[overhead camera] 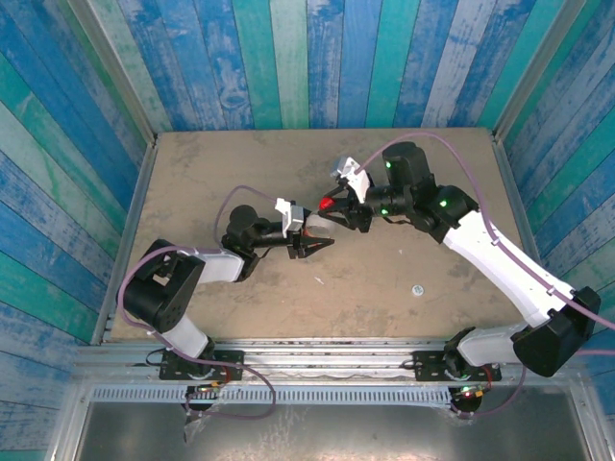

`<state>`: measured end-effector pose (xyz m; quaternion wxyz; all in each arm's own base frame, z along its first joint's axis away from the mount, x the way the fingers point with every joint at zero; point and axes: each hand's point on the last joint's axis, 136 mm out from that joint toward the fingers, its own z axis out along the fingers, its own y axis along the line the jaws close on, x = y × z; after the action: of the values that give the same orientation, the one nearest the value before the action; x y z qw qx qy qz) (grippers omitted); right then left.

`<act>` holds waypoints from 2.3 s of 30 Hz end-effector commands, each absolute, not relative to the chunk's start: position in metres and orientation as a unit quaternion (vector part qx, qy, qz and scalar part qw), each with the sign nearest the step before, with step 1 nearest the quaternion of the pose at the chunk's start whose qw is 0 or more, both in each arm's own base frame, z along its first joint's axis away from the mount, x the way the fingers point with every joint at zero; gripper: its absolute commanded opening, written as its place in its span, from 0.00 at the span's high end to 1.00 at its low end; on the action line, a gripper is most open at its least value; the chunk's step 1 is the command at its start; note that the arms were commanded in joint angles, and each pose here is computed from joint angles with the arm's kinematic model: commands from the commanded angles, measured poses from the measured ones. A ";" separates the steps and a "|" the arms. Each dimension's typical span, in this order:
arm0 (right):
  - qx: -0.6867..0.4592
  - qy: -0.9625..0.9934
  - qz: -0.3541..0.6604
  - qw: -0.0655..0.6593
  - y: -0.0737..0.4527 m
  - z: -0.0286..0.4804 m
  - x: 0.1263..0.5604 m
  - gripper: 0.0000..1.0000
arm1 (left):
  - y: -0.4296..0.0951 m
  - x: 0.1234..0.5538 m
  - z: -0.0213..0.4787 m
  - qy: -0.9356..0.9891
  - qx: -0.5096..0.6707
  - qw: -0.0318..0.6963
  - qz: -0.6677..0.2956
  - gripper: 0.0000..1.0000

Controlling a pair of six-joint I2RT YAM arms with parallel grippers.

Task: Screw on the bottle caps

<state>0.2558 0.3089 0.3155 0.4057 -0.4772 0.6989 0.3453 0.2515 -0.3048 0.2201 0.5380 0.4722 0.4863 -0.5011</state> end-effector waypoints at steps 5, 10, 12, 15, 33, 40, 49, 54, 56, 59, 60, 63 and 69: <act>-0.492 0.687 0.325 0.424 0.296 0.328 0.247 0.35 | -0.302 0.245 0.235 0.464 0.487 0.559 -0.485 0.45; -0.523 0.664 0.316 0.432 0.291 0.341 0.237 0.37 | -0.302 0.239 0.235 0.456 0.502 0.550 -0.487 0.46; -0.538 0.652 0.327 0.422 0.291 0.345 0.233 0.40 | -0.302 0.237 0.235 0.453 0.507 0.548 -0.487 0.46; -0.553 0.644 0.339 0.405 0.294 0.345 0.229 0.45 | -0.302 0.233 0.238 0.445 0.514 0.547 -0.489 0.46; -0.566 0.643 0.371 0.359 0.306 0.333 0.229 0.60 | -0.301 0.230 0.244 0.437 0.518 0.550 -0.488 0.46; -0.567 0.645 0.367 0.356 0.307 0.331 0.233 0.61 | -0.301 0.230 0.245 0.438 0.518 0.552 -0.485 0.46; -0.560 0.651 0.375 0.349 0.308 0.330 0.232 0.73 | -0.301 0.237 0.243 0.451 0.509 0.557 -0.477 0.46; -0.532 0.683 0.363 0.346 0.305 0.322 0.238 0.71 | -0.298 0.260 0.249 0.482 0.469 0.593 -0.444 0.46; -0.500 0.716 0.340 0.348 0.303 0.313 0.249 0.70 | -0.297 0.270 0.249 0.496 0.456 0.603 -0.426 0.46; -0.431 0.772 0.312 0.348 0.298 0.297 0.268 0.71 | -0.296 0.284 0.248 0.519 0.439 0.620 -0.393 0.47; -0.411 0.789 0.298 0.344 0.296 0.291 0.271 0.71 | -0.295 0.290 0.248 0.528 0.428 0.626 -0.381 0.47; -0.342 0.832 0.260 0.350 0.292 0.280 0.280 0.72 | -0.290 0.304 0.249 0.549 0.402 0.645 -0.347 0.49; -0.191 0.895 0.177 0.363 0.289 0.261 0.281 0.75 | -0.277 0.324 0.249 0.575 0.362 0.679 -0.278 0.48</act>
<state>0.2855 0.3071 0.2975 0.3933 -0.2959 0.8347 0.2470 0.3015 -0.2966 0.2005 0.6001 0.4206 0.5875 -0.3433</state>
